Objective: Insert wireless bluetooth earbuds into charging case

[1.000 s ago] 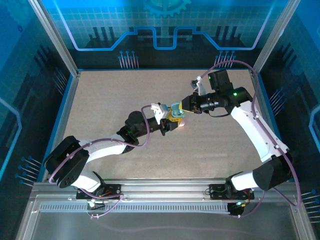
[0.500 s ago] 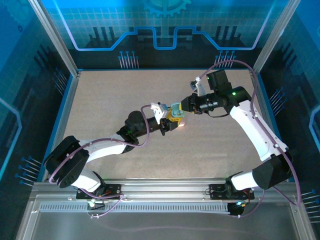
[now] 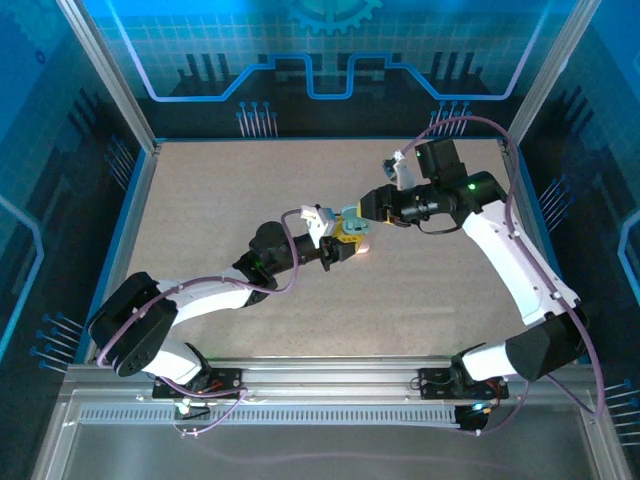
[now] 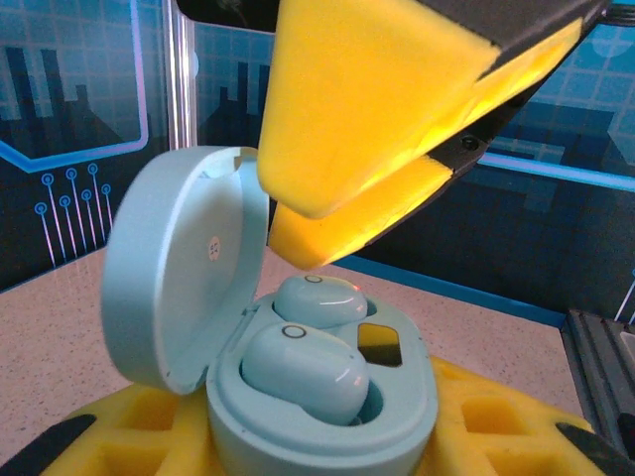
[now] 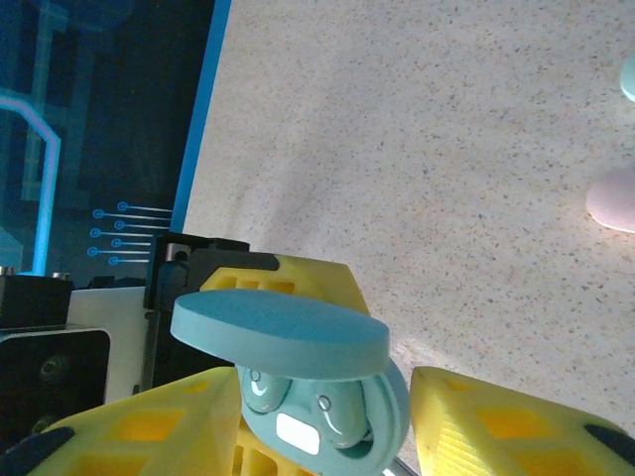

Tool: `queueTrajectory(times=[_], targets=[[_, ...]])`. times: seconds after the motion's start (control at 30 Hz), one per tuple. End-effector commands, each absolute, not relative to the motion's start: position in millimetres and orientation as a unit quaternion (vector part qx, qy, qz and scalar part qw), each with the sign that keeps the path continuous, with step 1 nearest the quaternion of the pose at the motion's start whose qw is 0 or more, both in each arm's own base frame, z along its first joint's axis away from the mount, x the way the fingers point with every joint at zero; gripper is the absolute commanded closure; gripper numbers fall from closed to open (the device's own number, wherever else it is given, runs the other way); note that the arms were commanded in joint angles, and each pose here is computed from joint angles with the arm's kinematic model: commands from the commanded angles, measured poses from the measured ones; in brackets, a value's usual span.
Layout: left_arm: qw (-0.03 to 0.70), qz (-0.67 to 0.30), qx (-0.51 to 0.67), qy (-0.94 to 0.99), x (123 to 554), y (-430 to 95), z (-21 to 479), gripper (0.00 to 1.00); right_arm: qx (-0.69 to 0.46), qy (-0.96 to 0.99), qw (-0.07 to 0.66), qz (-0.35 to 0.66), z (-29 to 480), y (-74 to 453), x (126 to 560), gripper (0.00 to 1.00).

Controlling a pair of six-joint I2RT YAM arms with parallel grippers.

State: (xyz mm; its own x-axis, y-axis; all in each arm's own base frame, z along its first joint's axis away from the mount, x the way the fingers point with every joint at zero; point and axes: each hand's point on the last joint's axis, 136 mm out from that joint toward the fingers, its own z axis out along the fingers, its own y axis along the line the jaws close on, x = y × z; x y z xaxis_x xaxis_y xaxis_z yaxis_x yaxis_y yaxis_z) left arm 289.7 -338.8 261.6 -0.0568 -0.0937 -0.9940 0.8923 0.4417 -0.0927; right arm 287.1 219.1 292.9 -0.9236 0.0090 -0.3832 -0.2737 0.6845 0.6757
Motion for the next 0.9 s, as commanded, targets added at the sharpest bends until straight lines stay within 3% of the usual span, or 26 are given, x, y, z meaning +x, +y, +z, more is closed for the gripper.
queueTrajectory(times=[0.0, 0.2, 0.4, 0.6, 0.87], targets=[[0.629, -0.416, 0.338, 0.563, 283, -335, 292, 0.65, -0.064, 0.89, 0.234, 0.386, 317, 206, 289, 0.47], [0.634, -0.405, 0.35, 0.558, 279, -332, 292, 0.66, -0.006, 0.879, 0.239, 0.412, 324, 197, 310, 0.39], [0.633, -0.403, 0.356, 0.556, 277, -332, 298, 0.65, -0.006, 0.879, 0.186, 0.439, 318, 218, 325, 0.35], [0.647, -0.387, 0.328, 0.569, 284, -322, 301, 0.66, -0.047, 0.889, 0.131, 0.436, 298, 232, 308, 0.35], [0.653, -0.389, 0.313, 0.57, 290, -318, 304, 0.66, -0.061, 0.864, 0.117, 0.487, 305, 229, 284, 0.35]])
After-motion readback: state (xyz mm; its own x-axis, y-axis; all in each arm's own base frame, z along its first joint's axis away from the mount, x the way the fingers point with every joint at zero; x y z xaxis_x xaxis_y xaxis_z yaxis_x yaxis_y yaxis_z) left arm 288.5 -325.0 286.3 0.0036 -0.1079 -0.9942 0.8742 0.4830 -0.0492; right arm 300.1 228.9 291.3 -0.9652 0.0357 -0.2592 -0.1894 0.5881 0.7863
